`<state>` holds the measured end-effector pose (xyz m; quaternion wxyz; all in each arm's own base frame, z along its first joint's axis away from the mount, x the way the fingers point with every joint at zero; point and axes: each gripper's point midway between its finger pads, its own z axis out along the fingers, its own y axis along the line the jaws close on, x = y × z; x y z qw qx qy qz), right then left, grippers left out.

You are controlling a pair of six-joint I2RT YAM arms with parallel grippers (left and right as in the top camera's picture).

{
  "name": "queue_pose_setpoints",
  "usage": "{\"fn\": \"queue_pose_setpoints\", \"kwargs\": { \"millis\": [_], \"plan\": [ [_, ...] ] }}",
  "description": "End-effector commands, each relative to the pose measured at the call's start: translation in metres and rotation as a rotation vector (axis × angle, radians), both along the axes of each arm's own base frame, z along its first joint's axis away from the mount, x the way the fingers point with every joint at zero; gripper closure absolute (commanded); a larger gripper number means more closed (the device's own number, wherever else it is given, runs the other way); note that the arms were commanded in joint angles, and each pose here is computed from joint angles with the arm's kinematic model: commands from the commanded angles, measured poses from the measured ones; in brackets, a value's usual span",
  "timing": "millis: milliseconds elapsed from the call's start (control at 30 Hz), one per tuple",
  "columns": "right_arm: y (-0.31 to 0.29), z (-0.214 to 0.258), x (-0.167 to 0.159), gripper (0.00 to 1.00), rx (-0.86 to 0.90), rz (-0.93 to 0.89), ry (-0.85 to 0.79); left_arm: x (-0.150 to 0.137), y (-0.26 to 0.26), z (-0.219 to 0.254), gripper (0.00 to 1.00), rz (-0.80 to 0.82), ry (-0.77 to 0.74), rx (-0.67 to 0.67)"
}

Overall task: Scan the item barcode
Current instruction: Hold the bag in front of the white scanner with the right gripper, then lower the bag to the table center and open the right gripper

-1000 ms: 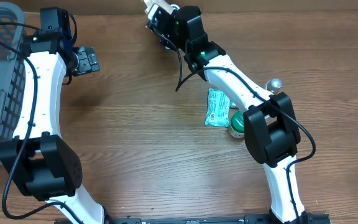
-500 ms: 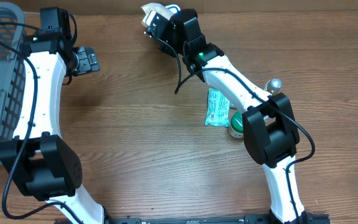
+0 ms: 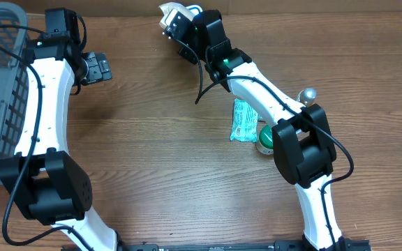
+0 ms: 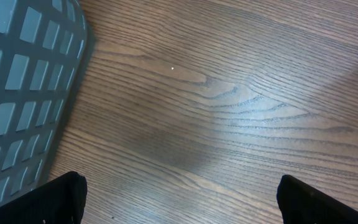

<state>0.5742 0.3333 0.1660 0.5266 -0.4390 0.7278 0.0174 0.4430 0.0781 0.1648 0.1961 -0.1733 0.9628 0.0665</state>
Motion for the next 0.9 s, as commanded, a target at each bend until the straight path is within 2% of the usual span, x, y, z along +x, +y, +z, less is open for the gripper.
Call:
{"fn": "queue_pose_setpoints", "kwargs": {
  "millis": [0,133,300,400,500,667,867],
  "plan": [
    [0.006,0.017,-0.001,0.96,0.076,-0.009,0.008,0.002,0.002,0.016,0.0,0.005,-0.041,0.012],
    [-0.001,0.044,-0.001,0.96,0.158,-0.037,0.013,0.002,0.002,0.016,0.01,0.005,-0.041,0.012],
    [-0.018,0.101,-0.012,0.96,0.347,-0.03,0.071,0.002,0.002,0.016,0.0,0.005,-0.041,0.012],
    [-0.031,0.13,-0.03,0.96,0.486,-0.009,0.193,0.002,0.002,0.016,0.0,0.005,-0.041,0.012],
    [-0.041,0.139,-0.053,0.96,0.572,0.028,0.359,0.002,0.002,0.016,0.0,0.005,-0.042,0.012],
    [-0.051,0.115,-0.103,0.96,0.657,0.078,0.771,0.002,0.002,0.016,0.0,0.005,-0.042,0.012],
    [-0.074,0.036,-0.15,0.96,0.53,-0.141,1.139,0.002,0.002,0.016,0.0,0.005,-0.042,0.012]
  ]
}}
